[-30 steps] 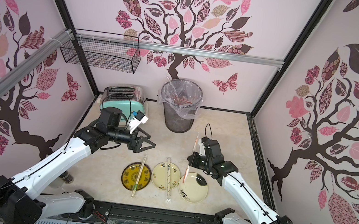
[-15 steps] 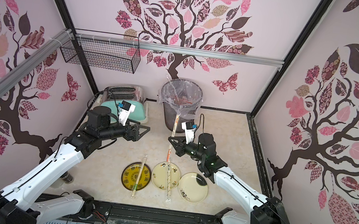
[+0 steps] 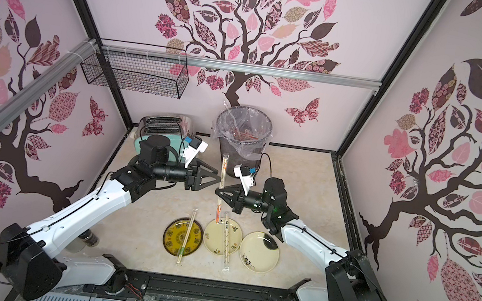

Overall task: Remove the packaging of disposable chopsticks
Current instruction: Pick up the disposable chopsticks from the plate, then remove the packet bag from the disposable chopsticks.

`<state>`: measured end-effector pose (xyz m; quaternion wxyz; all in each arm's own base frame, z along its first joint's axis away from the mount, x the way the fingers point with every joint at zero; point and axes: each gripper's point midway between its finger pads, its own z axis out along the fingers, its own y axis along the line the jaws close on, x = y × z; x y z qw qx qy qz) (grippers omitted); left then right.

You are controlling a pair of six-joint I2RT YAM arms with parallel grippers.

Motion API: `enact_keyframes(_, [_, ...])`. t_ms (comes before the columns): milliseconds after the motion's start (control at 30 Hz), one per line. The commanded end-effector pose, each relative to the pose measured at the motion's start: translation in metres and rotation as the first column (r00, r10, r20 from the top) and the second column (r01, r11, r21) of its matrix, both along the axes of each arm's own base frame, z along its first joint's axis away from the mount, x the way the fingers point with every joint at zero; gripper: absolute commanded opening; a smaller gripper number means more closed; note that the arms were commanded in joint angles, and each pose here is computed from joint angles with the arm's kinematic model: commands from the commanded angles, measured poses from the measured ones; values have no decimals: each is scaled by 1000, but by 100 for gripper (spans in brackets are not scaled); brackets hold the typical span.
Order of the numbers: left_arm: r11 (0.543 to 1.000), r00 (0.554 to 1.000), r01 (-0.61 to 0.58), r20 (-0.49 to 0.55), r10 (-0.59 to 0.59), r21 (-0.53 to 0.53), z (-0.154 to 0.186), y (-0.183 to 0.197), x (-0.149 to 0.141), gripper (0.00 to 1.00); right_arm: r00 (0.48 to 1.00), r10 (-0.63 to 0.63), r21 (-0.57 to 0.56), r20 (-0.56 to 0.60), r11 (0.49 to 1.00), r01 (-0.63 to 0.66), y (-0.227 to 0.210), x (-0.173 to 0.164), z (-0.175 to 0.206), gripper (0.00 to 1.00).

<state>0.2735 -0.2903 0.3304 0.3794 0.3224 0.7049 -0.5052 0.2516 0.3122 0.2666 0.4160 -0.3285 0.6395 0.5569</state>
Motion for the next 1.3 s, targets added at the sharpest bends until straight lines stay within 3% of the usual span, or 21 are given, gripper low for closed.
enact_keyframes(0, [997,998,57,37,-55,-50,17,-6,-3,53,997,72,15,16,997,-72,5,-12,4,0])
enact_keyframes(233, [996,998,70,6,-70,-56,14,-11,2,41,996,93,18,2,996,-93,9,-14,2,0])
enact_keyframes(500, [996,997,76,12,-76,-55,14,-12,3,0,996,93,18,3,995,-93,10,-14,2,0])
enact_keyframes(700, [996,998,54,50,-50,-73,24,-11,8,0,996,84,13,-1,996,-84,10,-13,2,1])
enact_keyframes(767, [997,997,9,74,-3,-73,28,-7,12,0,997,71,10,-8,997,-71,7,-13,0,29])
enact_keyframes(800, [997,996,-11,84,17,-75,31,-5,14,0,998,67,9,-14,998,-67,6,-14,-1,39])
enact_keyframes(867, [996,993,-36,106,45,-82,39,2,16,0,998,59,5,-33,998,-59,3,-15,-6,46])
enact_keyframes(1167, [994,990,-36,132,50,-104,55,19,16,0,993,85,34,-87,996,-83,-7,-22,-11,44])
enact_keyframes(1267, [993,990,-35,133,50,-113,59,20,14,0,989,106,51,-102,994,-101,-4,-22,-10,49])
